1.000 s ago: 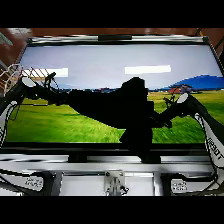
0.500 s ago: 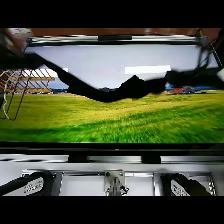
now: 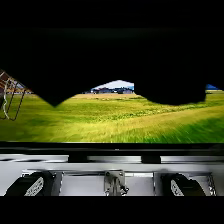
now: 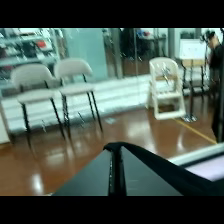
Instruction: Fold the shirts.
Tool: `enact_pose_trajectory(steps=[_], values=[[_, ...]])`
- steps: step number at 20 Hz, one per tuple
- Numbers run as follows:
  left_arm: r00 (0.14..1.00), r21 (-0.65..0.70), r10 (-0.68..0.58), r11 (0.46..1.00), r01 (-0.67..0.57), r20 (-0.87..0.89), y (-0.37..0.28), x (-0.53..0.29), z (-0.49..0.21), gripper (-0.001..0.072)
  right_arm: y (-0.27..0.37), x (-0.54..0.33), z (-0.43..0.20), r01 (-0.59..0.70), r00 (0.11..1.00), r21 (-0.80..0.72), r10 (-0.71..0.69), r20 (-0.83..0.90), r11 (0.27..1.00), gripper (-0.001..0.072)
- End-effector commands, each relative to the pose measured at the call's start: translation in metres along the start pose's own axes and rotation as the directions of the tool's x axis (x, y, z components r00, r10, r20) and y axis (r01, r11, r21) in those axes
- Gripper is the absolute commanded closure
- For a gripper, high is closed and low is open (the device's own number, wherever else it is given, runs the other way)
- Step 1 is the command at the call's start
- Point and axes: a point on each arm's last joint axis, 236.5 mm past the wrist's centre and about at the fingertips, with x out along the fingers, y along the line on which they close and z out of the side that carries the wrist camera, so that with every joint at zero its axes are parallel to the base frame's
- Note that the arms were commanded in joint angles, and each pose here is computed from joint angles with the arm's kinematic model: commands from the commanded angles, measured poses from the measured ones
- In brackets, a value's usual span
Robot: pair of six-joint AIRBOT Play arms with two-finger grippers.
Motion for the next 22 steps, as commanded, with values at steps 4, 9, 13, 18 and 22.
enact_pose_trajectory(steps=[4,9,13,18,22], values=[[0.96,-0.013,0.097,0.994,-0.104,-0.262,0.014,-0.03,-0.058,0.0674,-0.009,-0.041,-0.049,0.095,0.964,0.002,-0.092,-0.251,0.995,0.0642],[0.804,-0.123,0.014,0.986,-0.109,-0.595,0.032,0.017,-0.202,0.0674,-0.038,0.016,-0.173,0.12,0.757,0.078,-0.04,-0.652,0.99,0.0642],[0.618,-0.209,-0.073,0.966,-0.151,-0.783,0.046,0.053,-0.325,0.0674,-0.065,0.085,-0.279,0.155,0.574,0.162,0.044,-0.817,0.974,0.0642],[0.536,-0.283,-0.125,0.933,-0.223,-0.835,0.07,0.116,-0.443,0.0674,-0.095,0.191,-0.383,0.249,0.599,0.25,0.054,-0.799,0.935,0.0642],[0.503,-0.372,-0.191,0.883,-0.287,-0.843,0.07,0.147,-0.526,0.0673,-0.123,0.236,-0.453,0.367,0.62,0.308,0.015,-0.784,0.878,0.0642]])
